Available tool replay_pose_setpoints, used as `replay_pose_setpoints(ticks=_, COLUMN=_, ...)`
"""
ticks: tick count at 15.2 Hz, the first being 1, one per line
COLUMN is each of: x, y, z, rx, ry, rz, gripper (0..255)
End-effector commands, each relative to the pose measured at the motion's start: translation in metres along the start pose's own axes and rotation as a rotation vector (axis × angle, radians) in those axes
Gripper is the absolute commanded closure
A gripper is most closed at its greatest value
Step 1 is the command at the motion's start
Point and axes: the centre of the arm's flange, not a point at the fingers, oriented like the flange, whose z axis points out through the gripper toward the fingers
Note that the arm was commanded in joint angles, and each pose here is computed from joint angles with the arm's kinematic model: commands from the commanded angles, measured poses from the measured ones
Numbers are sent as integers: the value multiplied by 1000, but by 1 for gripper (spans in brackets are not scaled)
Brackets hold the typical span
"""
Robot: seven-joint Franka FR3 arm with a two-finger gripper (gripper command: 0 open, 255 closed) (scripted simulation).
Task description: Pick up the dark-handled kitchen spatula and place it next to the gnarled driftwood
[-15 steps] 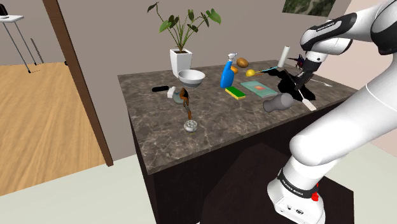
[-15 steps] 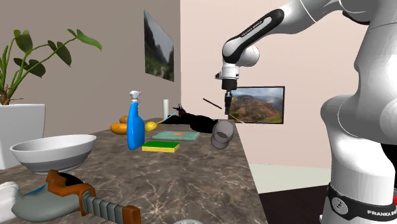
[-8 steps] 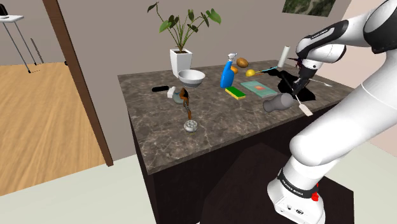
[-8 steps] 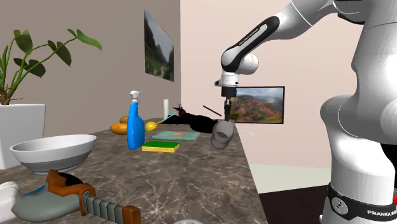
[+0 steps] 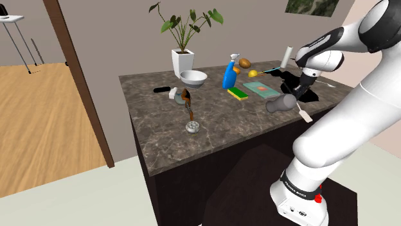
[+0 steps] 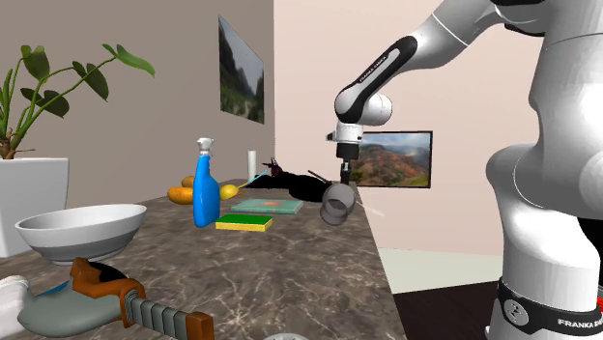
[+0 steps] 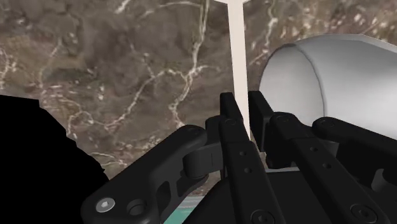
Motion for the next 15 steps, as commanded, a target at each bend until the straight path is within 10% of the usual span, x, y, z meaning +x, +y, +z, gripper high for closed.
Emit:
replay_pose_setpoints(ticks=1, x=-1, y=-2, z=15, rx=7, ry=-10, rz=-2, gripper=255)
replay_pose_setpoints(ticks=14, x=-3, y=-2, z=44, rx=7, ry=-10, rz=-2, gripper=255)
replay_pose_setpoints(ticks=15, x=-7, y=-1, z=38, rx=6, ry=-11, rz=-2, gripper=0)
